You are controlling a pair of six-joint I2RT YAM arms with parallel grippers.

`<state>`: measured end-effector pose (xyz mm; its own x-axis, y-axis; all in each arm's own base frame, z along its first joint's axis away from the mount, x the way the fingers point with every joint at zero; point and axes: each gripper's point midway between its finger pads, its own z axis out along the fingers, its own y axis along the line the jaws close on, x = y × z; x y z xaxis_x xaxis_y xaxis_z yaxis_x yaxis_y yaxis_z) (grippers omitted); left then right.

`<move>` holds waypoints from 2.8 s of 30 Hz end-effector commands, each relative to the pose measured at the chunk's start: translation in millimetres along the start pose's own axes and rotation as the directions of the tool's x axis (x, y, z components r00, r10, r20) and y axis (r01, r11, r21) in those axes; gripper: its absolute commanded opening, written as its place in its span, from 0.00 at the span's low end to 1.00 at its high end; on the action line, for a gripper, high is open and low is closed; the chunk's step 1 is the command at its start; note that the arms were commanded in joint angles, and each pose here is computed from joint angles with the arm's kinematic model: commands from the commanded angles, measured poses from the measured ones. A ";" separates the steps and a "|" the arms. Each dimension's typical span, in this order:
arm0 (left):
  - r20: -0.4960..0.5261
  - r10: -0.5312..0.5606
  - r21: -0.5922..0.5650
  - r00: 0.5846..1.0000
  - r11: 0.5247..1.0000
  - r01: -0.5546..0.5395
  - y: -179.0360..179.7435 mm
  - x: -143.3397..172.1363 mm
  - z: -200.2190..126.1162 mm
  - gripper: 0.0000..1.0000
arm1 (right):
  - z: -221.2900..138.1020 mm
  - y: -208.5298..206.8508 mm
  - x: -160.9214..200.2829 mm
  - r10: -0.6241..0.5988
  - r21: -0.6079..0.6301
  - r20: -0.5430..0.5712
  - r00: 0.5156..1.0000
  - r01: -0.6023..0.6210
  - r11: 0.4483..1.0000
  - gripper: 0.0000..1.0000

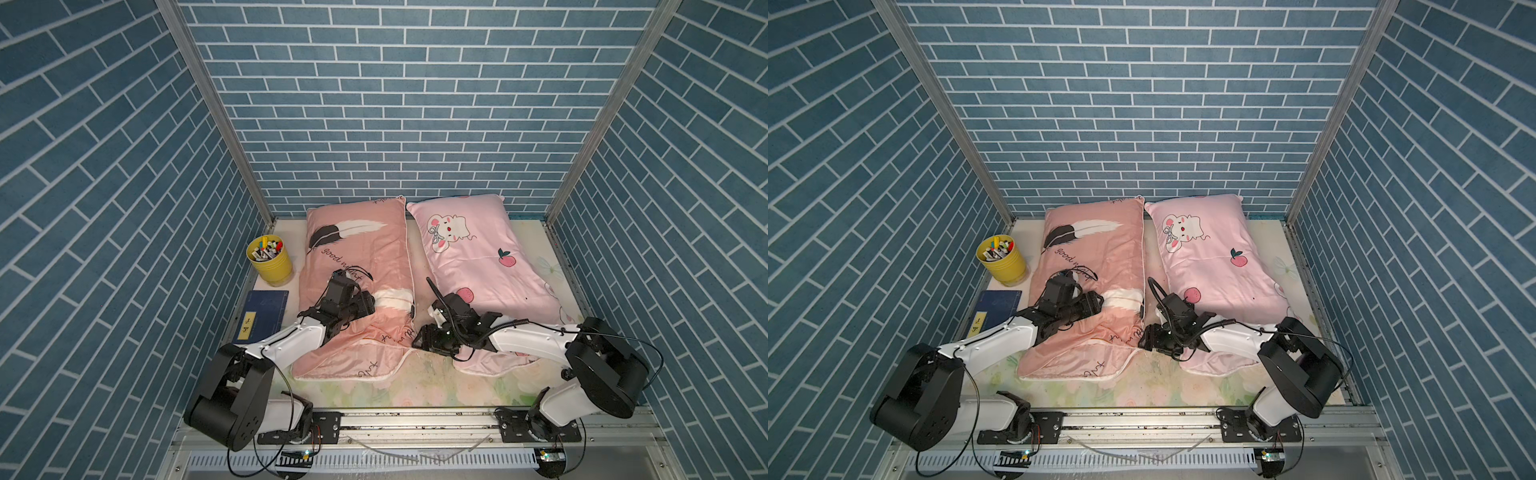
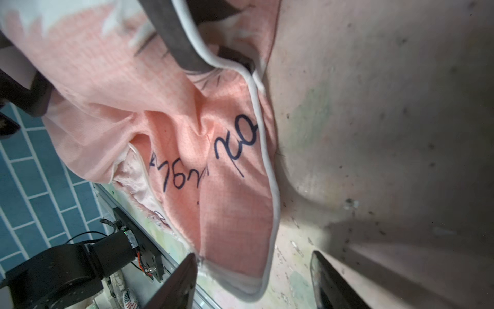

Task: Zip up pillowcases
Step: Pick up the pillowcase from the center of the board, then zip the zipper on the pillowcase.

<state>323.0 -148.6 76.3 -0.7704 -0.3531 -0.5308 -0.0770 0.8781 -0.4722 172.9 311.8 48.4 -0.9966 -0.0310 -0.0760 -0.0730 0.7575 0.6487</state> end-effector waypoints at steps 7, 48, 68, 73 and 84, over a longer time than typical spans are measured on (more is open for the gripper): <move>-0.025 -0.027 0.016 0.999 0.999 0.027 0.8 8.4 -4.2 0.77 | 8.5 0.3 -4.2 0.142 -0.057 0.068 0.988 -0.138 0.989 0.56; -0.326 -0.048 0.369 0.944 0.913 0.174 -104.7 114.8 -121.1 0.57 | -22.1 41.2 -6.4 -0.026 -0.127 0.132 0.991 0.043 0.991 0.00; -0.334 -0.003 0.459 0.943 0.873 0.165 -137.2 144.1 -80.0 0.30 | -37.1 57.8 3.7 -0.102 -0.223 0.131 0.986 0.129 0.966 0.00; -0.327 -0.015 0.441 0.945 0.882 0.167 -129.8 145.4 -77.1 0.30 | -38.8 57.4 3.7 -0.099 -0.225 0.133 0.986 0.128 0.966 0.00; -0.325 -0.014 0.427 0.946 0.890 0.160 -123.7 148.2 -74.1 0.39 | -45.3 58.1 1.5 -0.079 -0.238 0.154 0.985 0.114 0.965 0.00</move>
<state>172.2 -286.8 110.9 -0.9366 -0.2449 -0.2507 0.0656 0.5803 -0.8117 165.9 328.8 115.5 -0.9729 -0.0004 -0.2314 -0.1874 0.5880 0.7869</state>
